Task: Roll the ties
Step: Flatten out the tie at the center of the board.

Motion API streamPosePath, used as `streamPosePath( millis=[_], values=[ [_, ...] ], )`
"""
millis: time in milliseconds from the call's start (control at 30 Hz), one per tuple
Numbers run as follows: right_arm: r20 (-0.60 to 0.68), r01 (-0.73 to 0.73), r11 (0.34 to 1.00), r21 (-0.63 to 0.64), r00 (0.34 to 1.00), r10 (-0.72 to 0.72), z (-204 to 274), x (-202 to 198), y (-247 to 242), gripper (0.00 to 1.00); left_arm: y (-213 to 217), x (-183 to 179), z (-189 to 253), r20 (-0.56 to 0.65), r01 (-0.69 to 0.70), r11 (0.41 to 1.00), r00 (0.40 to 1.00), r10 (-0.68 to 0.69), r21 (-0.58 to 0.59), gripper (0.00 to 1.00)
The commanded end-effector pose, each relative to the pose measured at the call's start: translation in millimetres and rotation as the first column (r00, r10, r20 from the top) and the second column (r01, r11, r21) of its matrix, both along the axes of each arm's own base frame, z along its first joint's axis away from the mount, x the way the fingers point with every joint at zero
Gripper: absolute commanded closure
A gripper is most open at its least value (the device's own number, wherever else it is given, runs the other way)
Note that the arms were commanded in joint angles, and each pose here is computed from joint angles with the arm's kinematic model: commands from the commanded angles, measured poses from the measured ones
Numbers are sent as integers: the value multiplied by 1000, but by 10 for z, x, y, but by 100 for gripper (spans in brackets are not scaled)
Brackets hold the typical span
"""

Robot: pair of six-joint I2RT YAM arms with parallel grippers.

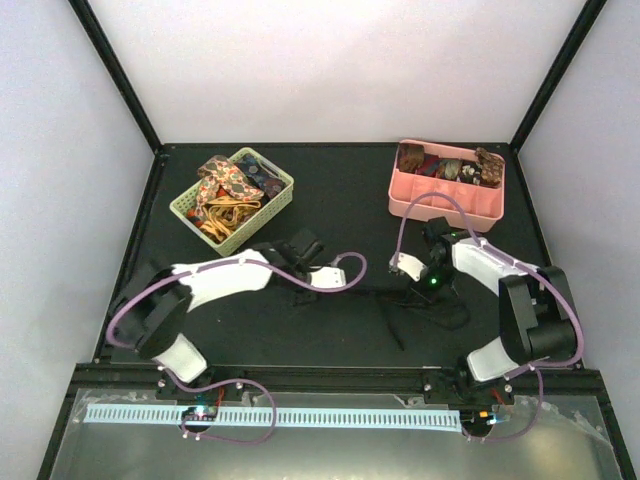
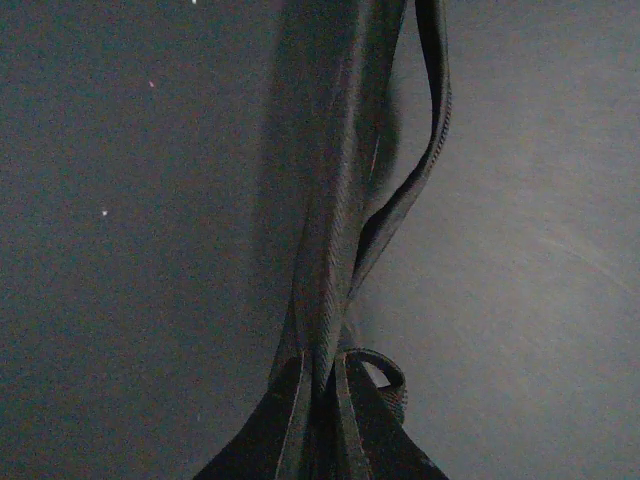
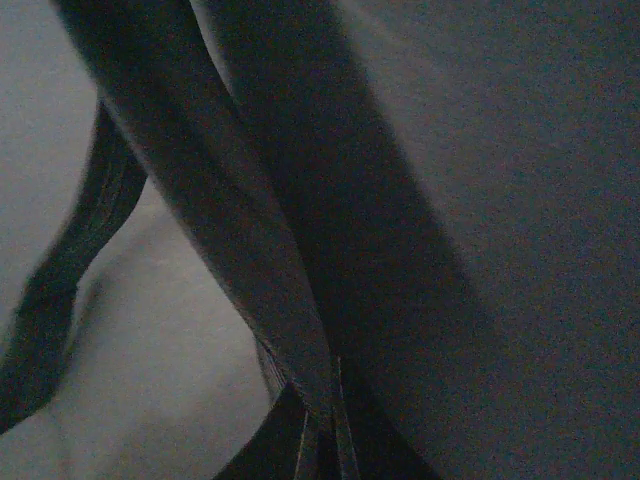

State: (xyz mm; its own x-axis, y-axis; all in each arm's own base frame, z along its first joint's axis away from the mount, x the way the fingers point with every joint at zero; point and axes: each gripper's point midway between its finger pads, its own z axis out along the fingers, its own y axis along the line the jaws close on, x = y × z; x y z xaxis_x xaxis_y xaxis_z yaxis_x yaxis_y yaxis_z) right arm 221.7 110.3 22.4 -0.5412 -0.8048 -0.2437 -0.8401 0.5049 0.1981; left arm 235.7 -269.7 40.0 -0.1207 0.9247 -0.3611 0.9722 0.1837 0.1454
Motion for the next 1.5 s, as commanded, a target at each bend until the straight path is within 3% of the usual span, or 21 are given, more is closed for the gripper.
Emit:
streamPosePath(
  millis=[0,233,367,500,567,600,667,767,933,1033,1167,1200,1300,1367,1467],
  values=[
    [-78,-169,986,-4,983,168,217,-322,-73,97,348,-411,255,-110,150,987,982,-155,-52,99],
    [-225,-239,970,42,944,242,227,-226,13,98,715,-594,215,-208,260,964,941,-267,-63,98],
    [-204,-211,977,26,956,211,95,75,75,94,800,-514,65,-287,233,970,926,-243,-72,98],
    [-181,-189,982,-2,966,186,22,254,80,82,772,-372,80,-299,188,976,930,-214,-113,98],
    [-144,-171,984,-46,976,162,-22,345,31,63,741,-321,108,-285,176,975,936,-208,-134,98],
    [-125,-160,985,-70,981,150,-43,396,1,59,730,-299,105,-285,176,975,936,-209,-136,98],
    [-76,-124,987,-103,990,117,-47,524,-22,58,719,-225,55,-299,164,979,935,-192,-117,98],
    [15,-63,995,-80,998,64,138,643,26,56,703,-101,4,-345,111,988,928,-142,-107,71],
    [172,-42,997,69,985,30,604,517,194,39,801,337,119,-275,-38,989,961,-2,-139,49],
    [185,-79,985,153,982,50,768,293,302,33,886,596,302,-218,-131,972,972,88,-194,42],
    [169,-154,968,201,978,120,745,-39,467,32,921,733,709,-90,-162,939,986,141,-303,18],
    [156,-165,967,195,978,136,690,-97,495,33,926,716,794,-58,-160,932,987,150,-326,4],
    [110,-177,974,144,981,162,460,-170,539,35,917,671,1167,57,-138,895,982,178,-424,1],
    [87,-169,978,120,983,159,342,-147,548,38,972,761,1563,200,-151,838,935,294,-525,1],
    [79,-151,982,111,987,142,282,-75,571,40,1062,751,1804,261,-176,750,866,426,-638,1]
  ],
)
